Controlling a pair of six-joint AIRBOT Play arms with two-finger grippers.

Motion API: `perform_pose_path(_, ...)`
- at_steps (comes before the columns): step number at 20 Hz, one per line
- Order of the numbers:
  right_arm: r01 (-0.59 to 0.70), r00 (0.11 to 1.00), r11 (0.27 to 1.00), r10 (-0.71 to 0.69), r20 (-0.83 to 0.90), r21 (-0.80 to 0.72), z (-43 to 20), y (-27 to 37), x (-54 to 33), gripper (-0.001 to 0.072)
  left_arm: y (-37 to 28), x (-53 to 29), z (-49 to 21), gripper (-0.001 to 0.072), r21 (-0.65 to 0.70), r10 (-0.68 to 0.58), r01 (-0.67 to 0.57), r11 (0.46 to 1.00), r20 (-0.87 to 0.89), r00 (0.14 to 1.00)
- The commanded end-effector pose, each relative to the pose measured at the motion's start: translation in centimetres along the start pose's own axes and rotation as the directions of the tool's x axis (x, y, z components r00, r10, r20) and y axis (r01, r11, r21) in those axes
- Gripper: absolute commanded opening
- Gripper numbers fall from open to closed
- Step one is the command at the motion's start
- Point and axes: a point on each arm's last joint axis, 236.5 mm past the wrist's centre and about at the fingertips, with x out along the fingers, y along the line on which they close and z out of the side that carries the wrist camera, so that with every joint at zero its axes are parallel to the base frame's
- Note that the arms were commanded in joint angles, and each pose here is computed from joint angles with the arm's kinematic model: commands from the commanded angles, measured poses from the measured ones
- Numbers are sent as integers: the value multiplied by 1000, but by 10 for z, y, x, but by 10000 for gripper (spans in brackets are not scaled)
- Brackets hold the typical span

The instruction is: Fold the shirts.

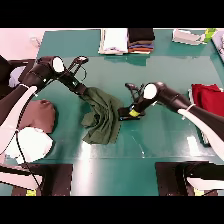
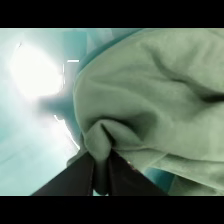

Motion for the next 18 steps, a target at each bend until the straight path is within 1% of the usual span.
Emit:
perform_pose_path(1,-7,1000,999,7,-13,41,-8,8,39,455,3,-2,0,34,-8,3,-3,1000,0,1000)
perform_pose_path(3,-2,1000,999,3,-17,32,-10,10,49,431,3,-2,0,34,-11,3,-3,1000,0,1000)
perform_pose_path(4,-5,1000,1000,5,-5,23,-8,13,51,344,3,-2,0,34,-21,2,-2,1000,0,1000)
perform_pose_path(5,-8,1000,1000,8,16,6,-6,17,52,160,3,-2,0,34,-29,2,-2,1000,1,1000)
perform_pose_path(6,-17,999,1000,17,45,1,1,19,49,34,2,-4,0,34,-30,3,-3,1000,4,1000)
perform_pose_path(8,-37,993,999,38,113,-10,14,24,32,20,2,-20,5,33,-27,13,-12,1000,39,999)
perform_pose_path(10,-21,976,998,32,217,-54,36,22,-16,19,8,-63,20,34,-33,47,-43,999,152,987)
perform_pose_path(11,4,960,997,18,280,-77,48,18,-53,19,10,-94,28,34,-36,68,-62,997,219,973)
perform_pose_path(13,46,909,994,0,417,-101,66,13,-141,19,3,-176,42,33,-18,107,-109,994,379,919)
perform_pose_path(14,50,872,992,12,489,-112,71,14,-187,19,-4,-216,47,34,-10,118,-128,992,458,881)
perform_pose_path(16,40,760,989,62,646,-142,74,25,-282,19,-29,-293,52,34,10,101,-136,991,617,781)
perform_pose_path(18,28,648,985,112,754,-170,62,36,-351,18,-68,-352,50,33,89,2,-97,991,726,688)
